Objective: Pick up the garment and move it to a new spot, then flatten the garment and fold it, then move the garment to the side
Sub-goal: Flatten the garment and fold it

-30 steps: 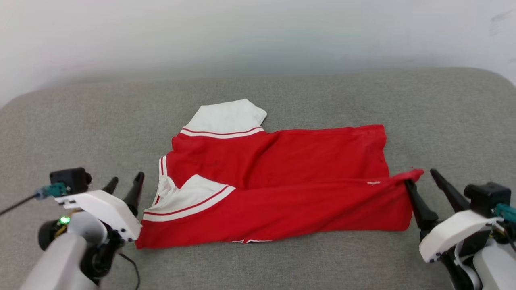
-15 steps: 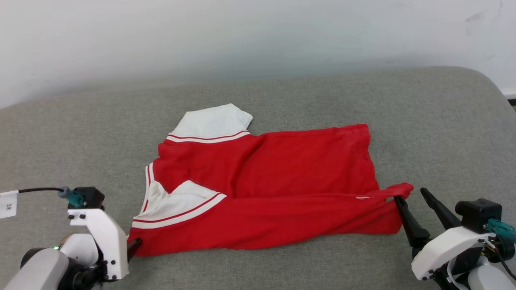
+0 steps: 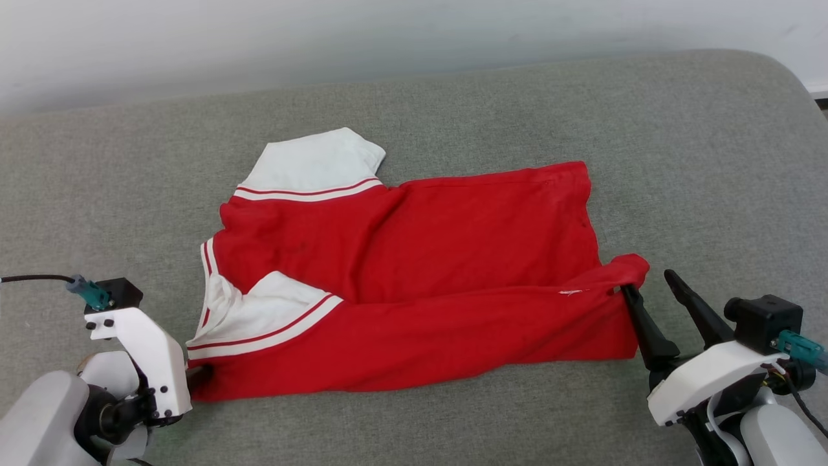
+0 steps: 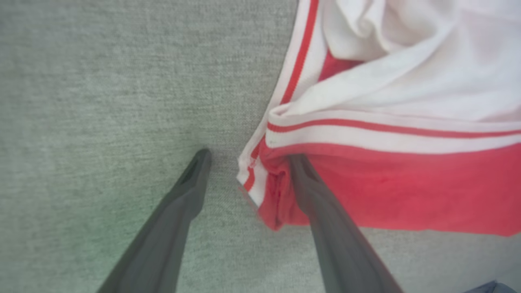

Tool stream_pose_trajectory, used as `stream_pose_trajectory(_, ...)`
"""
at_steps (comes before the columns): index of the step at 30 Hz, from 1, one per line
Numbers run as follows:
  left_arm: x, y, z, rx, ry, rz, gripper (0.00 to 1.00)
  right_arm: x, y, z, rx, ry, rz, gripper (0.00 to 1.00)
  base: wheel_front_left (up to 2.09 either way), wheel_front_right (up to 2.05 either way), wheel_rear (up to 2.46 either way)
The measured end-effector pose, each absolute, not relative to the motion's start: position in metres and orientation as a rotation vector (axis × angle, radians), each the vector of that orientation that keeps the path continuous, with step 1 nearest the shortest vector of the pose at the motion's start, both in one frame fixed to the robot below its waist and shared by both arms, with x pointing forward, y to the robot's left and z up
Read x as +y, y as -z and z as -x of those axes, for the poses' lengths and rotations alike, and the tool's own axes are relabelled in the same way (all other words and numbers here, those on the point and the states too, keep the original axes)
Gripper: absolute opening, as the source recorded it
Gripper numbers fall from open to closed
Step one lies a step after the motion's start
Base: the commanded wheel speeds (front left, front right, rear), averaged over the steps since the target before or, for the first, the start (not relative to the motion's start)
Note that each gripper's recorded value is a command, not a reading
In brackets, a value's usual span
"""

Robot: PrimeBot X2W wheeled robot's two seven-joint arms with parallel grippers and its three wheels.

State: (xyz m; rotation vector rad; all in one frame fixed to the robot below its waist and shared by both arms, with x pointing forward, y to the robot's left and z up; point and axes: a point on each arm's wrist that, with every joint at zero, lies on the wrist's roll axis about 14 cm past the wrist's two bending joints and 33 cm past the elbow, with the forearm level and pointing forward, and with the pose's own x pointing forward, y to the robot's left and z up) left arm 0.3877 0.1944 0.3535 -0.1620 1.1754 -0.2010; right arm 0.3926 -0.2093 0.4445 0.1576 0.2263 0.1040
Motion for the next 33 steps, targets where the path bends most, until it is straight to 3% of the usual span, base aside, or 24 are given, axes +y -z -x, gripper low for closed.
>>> stream_pose_trajectory(7, 0.182, -0.366, -0.396, 0.965, 0.197, 0.235, 0.00, -0.213, -0.441, -0.391, 0.275, -0.097, -0.177, 1.00, 0.00, 0.00, 0.00)
stream_pose_trajectory(17, 0.173, -0.429, -0.399, 0.631, 0.200, 0.253, 0.00, -0.216, -0.401, -0.374, 0.682, -0.139, -0.173, 1.00, 0.00, 0.00, 0.00)
stream_pose_trajectory(23, 0.172, -0.447, -0.388, 0.570, 0.195, 0.253, 0.00, -0.205, -0.397, -0.370, 0.897, -0.202, -0.150, 1.00, 0.00, 0.00, 0.00)
stream_pose_trajectory(33, 0.169, -0.437, -0.387, 0.582, 0.184, 0.263, 0.00, -0.172, -0.363, -0.365, 1.082, -0.260, -0.198, 1.00, 0.00, 0.00, 0.00)
